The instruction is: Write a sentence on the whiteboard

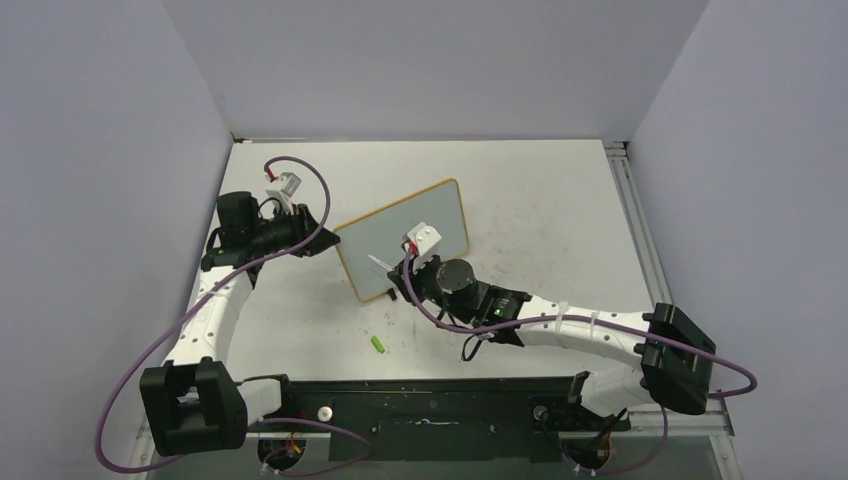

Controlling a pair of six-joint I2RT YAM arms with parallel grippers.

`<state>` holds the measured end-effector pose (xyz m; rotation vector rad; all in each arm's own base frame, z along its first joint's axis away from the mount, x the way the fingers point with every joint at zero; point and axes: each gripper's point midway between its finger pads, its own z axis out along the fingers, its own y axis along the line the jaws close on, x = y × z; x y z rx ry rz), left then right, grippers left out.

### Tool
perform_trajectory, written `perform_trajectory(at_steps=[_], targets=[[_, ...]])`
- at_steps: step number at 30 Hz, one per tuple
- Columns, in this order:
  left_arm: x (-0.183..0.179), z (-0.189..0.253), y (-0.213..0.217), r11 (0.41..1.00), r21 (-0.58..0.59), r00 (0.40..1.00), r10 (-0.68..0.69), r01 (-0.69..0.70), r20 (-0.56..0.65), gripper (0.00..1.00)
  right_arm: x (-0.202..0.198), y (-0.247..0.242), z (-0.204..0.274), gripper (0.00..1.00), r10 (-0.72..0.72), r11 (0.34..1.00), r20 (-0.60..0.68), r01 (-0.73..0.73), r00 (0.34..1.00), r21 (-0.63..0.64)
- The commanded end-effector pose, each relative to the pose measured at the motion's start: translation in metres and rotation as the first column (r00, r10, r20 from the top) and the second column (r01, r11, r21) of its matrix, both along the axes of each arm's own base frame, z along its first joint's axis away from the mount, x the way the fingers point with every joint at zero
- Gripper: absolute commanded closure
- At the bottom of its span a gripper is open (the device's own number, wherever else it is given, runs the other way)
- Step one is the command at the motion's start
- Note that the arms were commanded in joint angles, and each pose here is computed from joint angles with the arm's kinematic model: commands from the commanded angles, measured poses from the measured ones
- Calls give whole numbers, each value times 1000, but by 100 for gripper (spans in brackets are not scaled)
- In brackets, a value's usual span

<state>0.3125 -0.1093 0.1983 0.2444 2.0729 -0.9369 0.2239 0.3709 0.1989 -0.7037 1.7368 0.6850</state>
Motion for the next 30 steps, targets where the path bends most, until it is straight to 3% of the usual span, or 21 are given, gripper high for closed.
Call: perform_trajectory(at_steps=[1,6,23,30], targets=[[5,16,1,1000,12,998,-4,3,70,70,12,21,52,95,-19,992,98,6,995,129],[8,14,0,1000,1,998,-7,7,62,71,17,34,59,95,-13,990,117,-4,993,142],[11,10,-4,1000,-7,999,-17,18,48,93,24,57,59,95,1,987,129,-22,992,157],[10,10,-4,1000,-5,998,-22,23,50,95,27,64,56,95,4,989,130,-23,992,146]])
